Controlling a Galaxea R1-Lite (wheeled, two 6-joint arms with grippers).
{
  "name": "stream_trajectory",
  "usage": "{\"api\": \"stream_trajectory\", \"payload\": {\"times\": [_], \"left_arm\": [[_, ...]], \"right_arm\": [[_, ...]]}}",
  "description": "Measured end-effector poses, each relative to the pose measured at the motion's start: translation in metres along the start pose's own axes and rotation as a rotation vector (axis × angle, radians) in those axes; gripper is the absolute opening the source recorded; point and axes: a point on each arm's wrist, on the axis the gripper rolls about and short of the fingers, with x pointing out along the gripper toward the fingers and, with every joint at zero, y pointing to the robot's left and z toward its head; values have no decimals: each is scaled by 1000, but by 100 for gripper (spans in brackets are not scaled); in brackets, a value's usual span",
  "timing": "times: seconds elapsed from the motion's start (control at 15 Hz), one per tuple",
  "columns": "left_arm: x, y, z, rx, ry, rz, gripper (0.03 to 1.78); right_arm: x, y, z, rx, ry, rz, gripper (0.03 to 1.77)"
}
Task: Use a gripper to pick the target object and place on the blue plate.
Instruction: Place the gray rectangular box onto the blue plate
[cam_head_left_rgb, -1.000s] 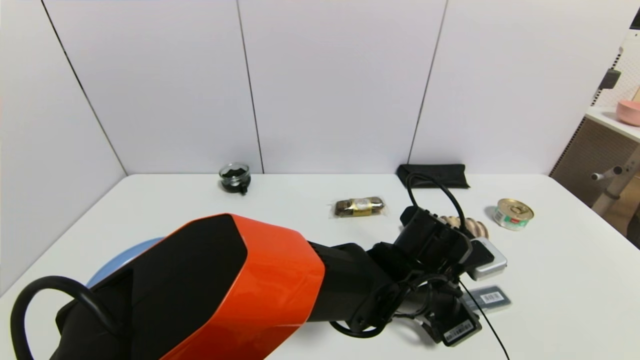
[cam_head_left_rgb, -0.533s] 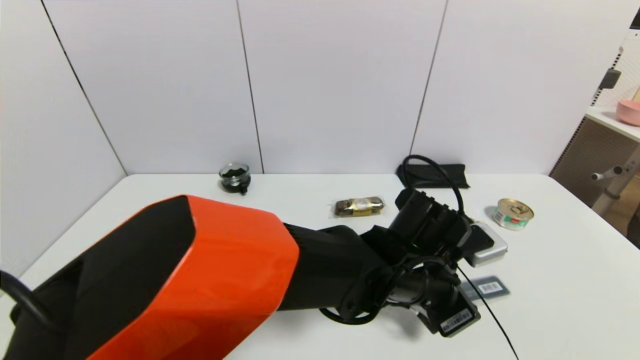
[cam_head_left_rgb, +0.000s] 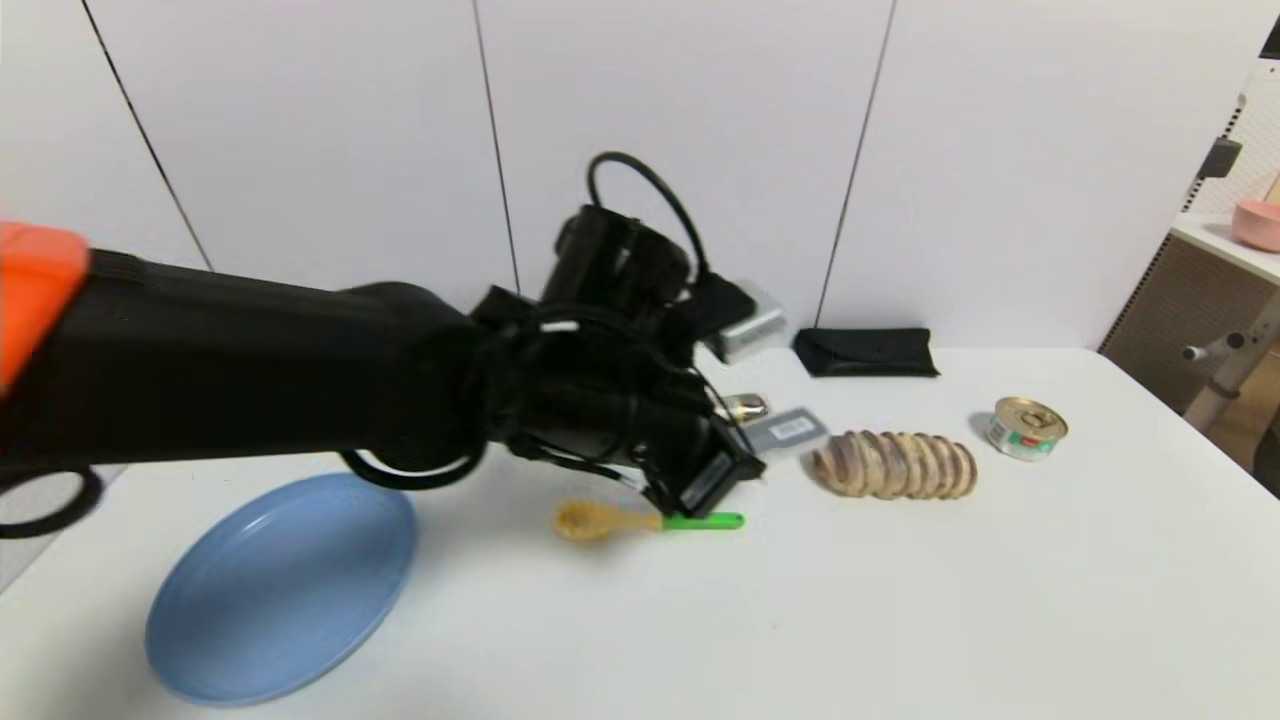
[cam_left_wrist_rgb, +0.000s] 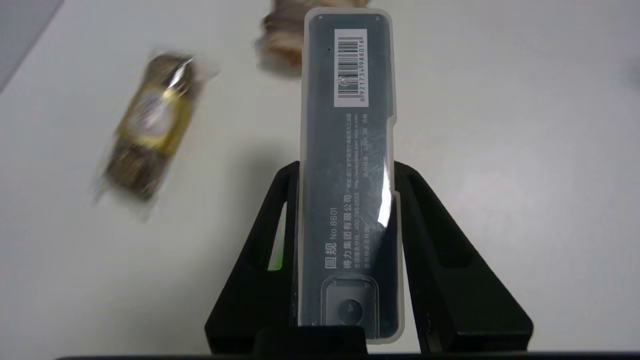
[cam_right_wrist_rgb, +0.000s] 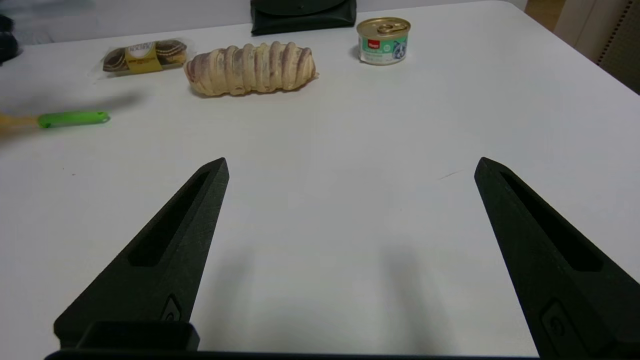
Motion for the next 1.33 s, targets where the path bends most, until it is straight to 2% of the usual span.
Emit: {"api": "stream_trajectory", "payload": {"times": [0.2, 0.47, 0.67, 1.0, 1.33], "left_arm": [[-65, 37, -39, -90, 47, 151, 61], [-133, 54, -94, -226, 93, 336, 61], [-164, 50, -130, -313, 111, 442, 61], [-194, 33, -177, -411, 127, 577, 61], [-202, 17, -205, -458, 142, 634, 61]], "right_arm": [[0, 0, 0, 0, 0, 0, 170], [0, 0, 0, 0, 0, 0, 170], [0, 0, 0, 0, 0, 0, 170], [0, 0, 0, 0, 0, 0, 170], [0, 0, 0, 0, 0, 0, 170]]}}
